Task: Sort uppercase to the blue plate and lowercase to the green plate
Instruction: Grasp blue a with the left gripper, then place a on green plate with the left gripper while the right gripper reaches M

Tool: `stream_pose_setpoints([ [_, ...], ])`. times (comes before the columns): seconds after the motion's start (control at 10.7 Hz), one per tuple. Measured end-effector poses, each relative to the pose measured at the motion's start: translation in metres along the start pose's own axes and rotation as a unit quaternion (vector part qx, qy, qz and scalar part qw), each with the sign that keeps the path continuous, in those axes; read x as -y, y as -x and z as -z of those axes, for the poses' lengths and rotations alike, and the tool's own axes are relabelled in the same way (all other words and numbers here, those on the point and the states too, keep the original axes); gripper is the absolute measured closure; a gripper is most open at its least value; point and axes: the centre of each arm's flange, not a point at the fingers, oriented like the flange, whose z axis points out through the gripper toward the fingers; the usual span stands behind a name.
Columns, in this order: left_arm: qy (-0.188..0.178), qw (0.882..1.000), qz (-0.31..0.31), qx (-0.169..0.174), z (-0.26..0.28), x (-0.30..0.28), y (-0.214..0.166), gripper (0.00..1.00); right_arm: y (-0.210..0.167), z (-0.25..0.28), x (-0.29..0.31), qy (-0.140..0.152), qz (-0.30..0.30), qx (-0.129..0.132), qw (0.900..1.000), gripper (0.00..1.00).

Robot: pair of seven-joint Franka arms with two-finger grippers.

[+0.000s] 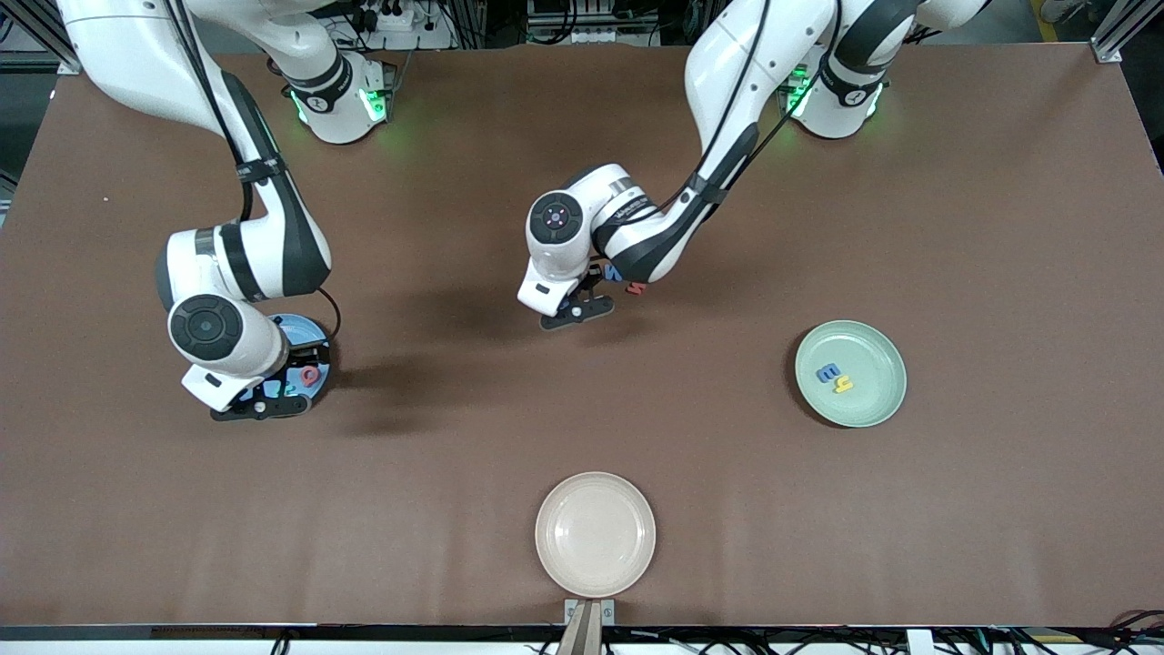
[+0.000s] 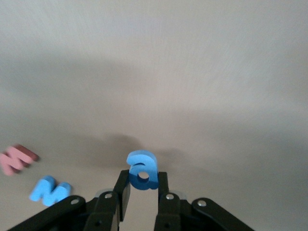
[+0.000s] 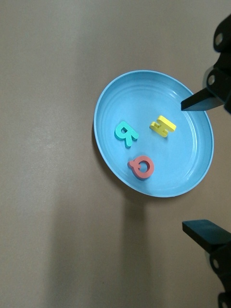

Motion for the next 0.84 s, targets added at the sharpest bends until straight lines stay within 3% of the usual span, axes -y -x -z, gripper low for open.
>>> stream_pose_setpoints([
  [0.19,0.024,0.999,-0.027,-0.018,0.063,0.015,-0.038,0.73,0.000,0.003,0.012,0.000,-0.014,-0.003,1.000,0.00],
  [0.38,0.017,0.997,-0.065,-0.024,0.104,0.054,-0.091,0.73,0.004,0.013,0.069,-0.014,-0.054,-0.015,0.998,0.00],
  [0.56,0.002,0.992,-0.126,-0.020,0.131,0.105,-0.138,0.73,0.020,0.024,0.179,-0.058,-0.101,-0.026,0.993,0.00],
  [0.84,-0.017,0.978,-0.206,-0.025,0.162,0.184,-0.178,0.73,0.068,0.032,0.341,-0.079,-0.152,-0.051,0.984,0.00],
])
